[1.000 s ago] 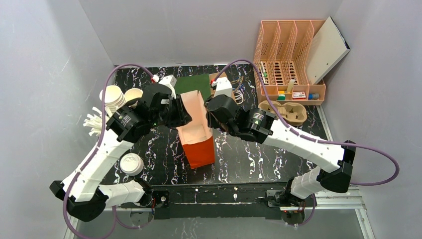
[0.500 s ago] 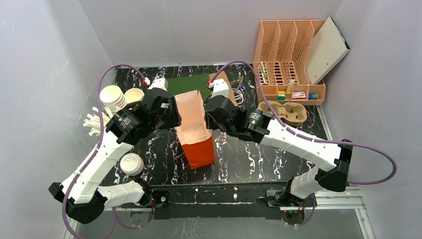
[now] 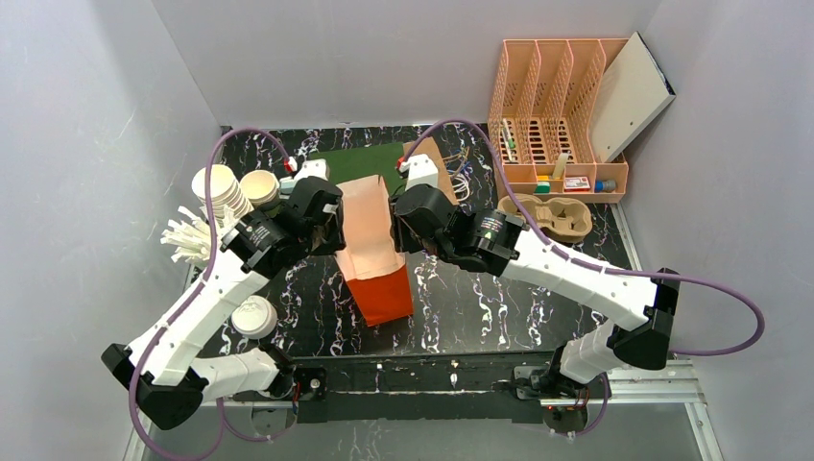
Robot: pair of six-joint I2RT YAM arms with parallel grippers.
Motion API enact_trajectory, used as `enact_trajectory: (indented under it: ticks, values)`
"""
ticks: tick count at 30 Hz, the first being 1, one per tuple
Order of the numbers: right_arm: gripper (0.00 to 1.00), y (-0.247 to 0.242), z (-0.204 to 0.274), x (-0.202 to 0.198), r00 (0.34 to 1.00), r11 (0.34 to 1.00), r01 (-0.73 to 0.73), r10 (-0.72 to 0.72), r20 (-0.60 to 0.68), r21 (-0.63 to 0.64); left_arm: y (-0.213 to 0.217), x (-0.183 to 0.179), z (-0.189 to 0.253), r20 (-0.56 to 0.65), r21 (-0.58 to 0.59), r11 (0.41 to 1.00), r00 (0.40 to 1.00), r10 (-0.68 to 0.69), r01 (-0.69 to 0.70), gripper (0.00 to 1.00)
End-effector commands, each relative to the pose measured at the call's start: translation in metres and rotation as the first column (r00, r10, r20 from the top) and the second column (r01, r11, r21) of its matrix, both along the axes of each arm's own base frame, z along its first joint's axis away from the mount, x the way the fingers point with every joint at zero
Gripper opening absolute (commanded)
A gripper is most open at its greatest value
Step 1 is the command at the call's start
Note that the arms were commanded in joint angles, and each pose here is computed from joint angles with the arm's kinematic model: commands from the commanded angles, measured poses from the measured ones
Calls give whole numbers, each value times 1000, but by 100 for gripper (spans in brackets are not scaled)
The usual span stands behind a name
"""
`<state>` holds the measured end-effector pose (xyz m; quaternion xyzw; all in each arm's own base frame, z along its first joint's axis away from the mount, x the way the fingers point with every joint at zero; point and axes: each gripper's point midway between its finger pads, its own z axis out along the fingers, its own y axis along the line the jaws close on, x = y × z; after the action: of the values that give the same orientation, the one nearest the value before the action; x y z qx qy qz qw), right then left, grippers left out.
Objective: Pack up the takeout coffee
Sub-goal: Move the takeout bag to the center of the board.
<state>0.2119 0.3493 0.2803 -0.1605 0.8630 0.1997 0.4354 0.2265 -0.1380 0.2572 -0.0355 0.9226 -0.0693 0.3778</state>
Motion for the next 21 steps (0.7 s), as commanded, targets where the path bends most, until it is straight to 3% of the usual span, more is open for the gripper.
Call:
enact_trajectory:
  ticks: [1,5,9,11,21]
  values:
    - [45,-2,26,-5,999,998,-40,38,35,51,-2,8,-1,33,-2,1000,999,5,-5,24]
    - [53,-12,49,-11,996,994,-69,63,63,90,-11,14,2,59,-35,999,998,-7,9,4]
    - [86,-23,66,-21,992,987,-105,96,79,122,-8,22,10,94,-21,1000,996,12,-10,0]
    - [95,-30,75,-24,991,984,-107,95,89,140,-6,26,15,112,-8,1000,994,22,-21,0]
    - [95,-112,89,19,981,985,135,-149,124,112,0,32,18,154,29,999,988,28,-33,2]
